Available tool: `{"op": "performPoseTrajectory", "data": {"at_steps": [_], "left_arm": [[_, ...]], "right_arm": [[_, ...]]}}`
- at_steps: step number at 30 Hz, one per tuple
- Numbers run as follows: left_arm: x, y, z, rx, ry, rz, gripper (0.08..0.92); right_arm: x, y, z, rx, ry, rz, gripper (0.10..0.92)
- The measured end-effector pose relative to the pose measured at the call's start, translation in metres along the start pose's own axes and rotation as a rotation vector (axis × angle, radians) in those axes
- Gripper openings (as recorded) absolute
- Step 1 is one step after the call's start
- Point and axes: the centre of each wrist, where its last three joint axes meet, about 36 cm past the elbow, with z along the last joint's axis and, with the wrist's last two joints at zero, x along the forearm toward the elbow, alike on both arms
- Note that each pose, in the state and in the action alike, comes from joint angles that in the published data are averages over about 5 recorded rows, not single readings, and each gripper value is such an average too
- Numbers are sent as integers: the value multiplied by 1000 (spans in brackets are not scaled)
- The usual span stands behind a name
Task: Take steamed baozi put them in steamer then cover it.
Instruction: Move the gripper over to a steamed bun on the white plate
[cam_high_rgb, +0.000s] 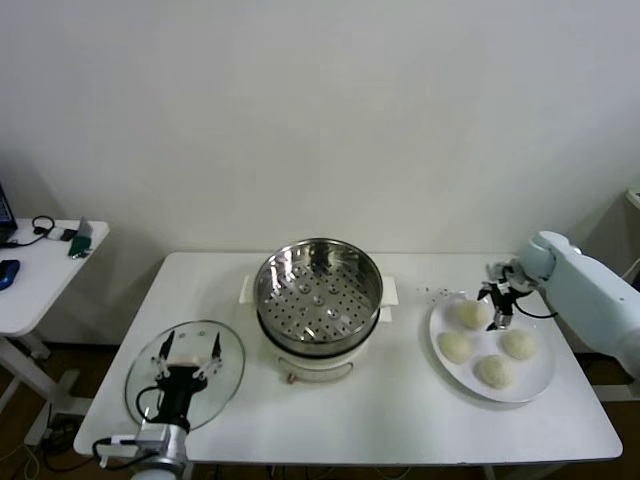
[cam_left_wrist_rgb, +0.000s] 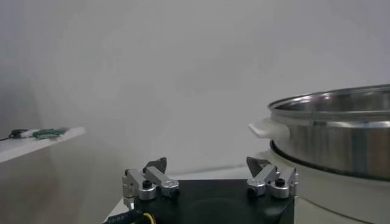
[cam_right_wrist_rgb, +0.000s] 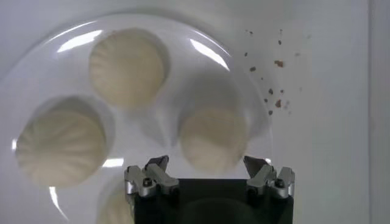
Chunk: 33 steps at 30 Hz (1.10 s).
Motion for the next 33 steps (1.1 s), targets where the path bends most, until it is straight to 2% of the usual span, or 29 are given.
{"op": "performPoseTrajectory", "data": {"at_steps": [12, 23, 33], "left_arm": [[0, 0, 2, -7, 8, 2, 823], [4, 1, 4, -17, 18, -1, 823], [5, 1, 5, -19, 22, 0, 823]], "right_arm": [[-8, -6, -6, 16, 6, -3, 818], [-7, -8, -3, 27, 1, -14, 721], [5, -10, -1, 49, -10, -12, 703]]}}
